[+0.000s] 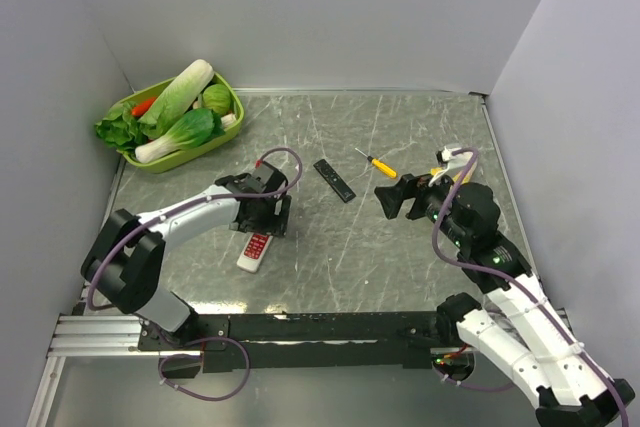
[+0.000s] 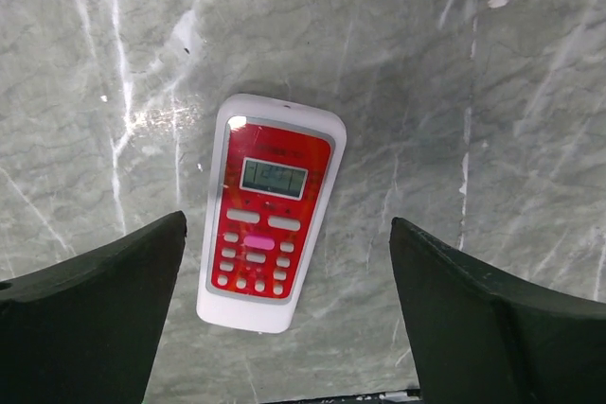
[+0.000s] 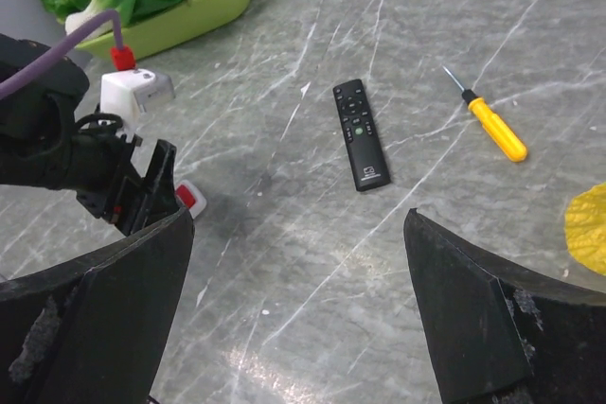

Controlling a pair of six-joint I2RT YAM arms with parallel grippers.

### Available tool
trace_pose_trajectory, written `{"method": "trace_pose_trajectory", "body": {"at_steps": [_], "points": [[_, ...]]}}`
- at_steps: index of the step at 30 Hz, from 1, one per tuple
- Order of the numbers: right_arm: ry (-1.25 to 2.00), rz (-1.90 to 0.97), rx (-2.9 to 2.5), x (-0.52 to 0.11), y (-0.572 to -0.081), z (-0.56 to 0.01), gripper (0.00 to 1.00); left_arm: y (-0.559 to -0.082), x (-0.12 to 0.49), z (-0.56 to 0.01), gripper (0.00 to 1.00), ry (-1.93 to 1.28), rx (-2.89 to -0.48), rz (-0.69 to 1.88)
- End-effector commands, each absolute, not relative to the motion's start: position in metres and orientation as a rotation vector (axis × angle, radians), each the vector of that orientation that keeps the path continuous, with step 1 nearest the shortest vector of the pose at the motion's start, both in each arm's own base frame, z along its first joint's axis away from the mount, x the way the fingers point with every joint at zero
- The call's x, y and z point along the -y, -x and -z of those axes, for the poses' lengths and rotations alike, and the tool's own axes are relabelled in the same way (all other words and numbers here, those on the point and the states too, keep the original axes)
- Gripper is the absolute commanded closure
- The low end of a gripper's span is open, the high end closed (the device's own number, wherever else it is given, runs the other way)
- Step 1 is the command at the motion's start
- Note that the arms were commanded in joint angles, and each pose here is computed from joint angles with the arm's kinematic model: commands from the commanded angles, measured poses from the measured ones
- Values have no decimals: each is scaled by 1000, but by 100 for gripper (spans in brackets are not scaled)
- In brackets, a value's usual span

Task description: Unload the batteries from the remote control

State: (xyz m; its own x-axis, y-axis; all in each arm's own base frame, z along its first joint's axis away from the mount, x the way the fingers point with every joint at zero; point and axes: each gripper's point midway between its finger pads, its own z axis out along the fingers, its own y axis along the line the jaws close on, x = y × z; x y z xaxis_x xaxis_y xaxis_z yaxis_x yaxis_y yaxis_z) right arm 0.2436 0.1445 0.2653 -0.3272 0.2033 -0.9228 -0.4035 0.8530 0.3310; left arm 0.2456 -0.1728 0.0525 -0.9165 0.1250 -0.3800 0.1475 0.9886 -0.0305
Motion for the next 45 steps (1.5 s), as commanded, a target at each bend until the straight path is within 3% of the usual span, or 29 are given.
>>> {"method": "trace_pose_trajectory", "body": {"at_steps": [1,21,24,28,32,33,39,42,45], "points": [[137,-588,-1738,-137,-246,-278,0,-247,175,-43,9,-189,-2779,48],[141,-599,-1750,-140,-246,-274,0,-237,173,-14,29,-185,-2866,12],[146,-604,-1762,-141,-246,-273,0,-238,174,-14,37,-186,-2868,16],[142,-624,-1772,-144,-246,-274,0,-242,183,-26,64,-180,-2838,90],[158,-730,-1797,-159,-238,-263,0,-254,209,-57,73,-112,-2748,399],[222,-825,-1799,-173,-228,-261,0,-254,233,-72,74,-140,-2700,625],[373,-1291,-1771,-225,-188,-244,0,-243,276,-225,80,-150,-2078,1503],[479,-1497,-1650,-240,-166,-252,0,-227,276,-272,80,-189,-1828,1684],[558,-1549,-1571,-247,-161,-256,0,-215,276,-290,80,-253,-1731,1764]]}}
